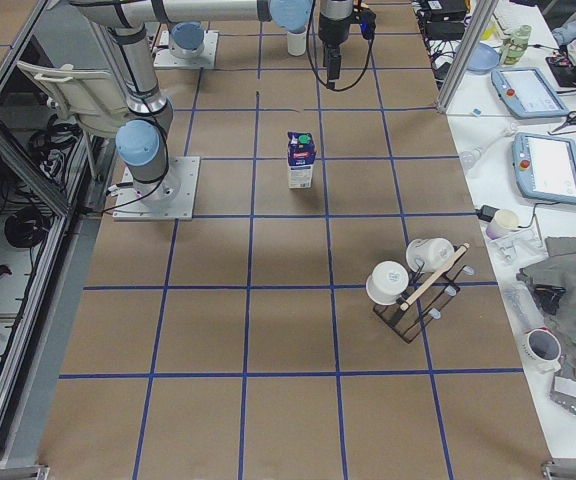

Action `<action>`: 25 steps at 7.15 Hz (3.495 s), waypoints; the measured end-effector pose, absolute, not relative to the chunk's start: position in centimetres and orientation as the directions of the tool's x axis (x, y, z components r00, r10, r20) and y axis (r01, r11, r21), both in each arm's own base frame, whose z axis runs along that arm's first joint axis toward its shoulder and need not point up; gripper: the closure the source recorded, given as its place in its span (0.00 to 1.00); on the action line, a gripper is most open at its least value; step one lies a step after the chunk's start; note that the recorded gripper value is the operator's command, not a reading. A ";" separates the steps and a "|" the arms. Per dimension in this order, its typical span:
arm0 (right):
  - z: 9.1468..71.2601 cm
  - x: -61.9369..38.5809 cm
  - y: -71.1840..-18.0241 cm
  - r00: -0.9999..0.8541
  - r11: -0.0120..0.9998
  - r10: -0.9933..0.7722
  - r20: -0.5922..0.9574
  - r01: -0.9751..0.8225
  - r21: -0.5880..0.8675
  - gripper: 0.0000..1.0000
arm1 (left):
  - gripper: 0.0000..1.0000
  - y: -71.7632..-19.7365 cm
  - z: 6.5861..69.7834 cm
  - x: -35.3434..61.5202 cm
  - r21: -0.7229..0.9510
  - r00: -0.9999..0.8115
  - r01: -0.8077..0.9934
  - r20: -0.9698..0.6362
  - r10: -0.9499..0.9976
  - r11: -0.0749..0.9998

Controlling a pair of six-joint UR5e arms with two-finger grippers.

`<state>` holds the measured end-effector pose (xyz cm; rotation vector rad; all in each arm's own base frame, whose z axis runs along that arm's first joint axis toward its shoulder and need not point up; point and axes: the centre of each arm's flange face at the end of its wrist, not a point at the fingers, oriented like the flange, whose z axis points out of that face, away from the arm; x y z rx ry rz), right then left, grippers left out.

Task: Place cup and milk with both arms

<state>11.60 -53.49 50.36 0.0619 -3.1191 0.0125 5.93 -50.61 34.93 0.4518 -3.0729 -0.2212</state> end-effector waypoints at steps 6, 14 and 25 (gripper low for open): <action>50.5 11.8 -53.4 -0.999 0.999 -0.042 0.021 -0.042 -0.010 0.00 | 0.00 -49.3 26.4 5.2 0.257 -0.911 -0.390 0.033 -0.411 0.884; 50.5 11.9 -53.3 -0.999 0.999 -0.043 0.020 -0.043 -0.009 0.00 | 1.00 -50.9 21.5 5.4 0.309 -0.885 -0.429 0.047 -0.464 0.849; 48.6 8.9 -53.7 -1.000 1.000 -0.020 0.020 -0.020 0.024 0.00 | 1.00 -61.0 35.1 -12.9 0.085 -0.818 -0.554 0.128 -0.560 0.828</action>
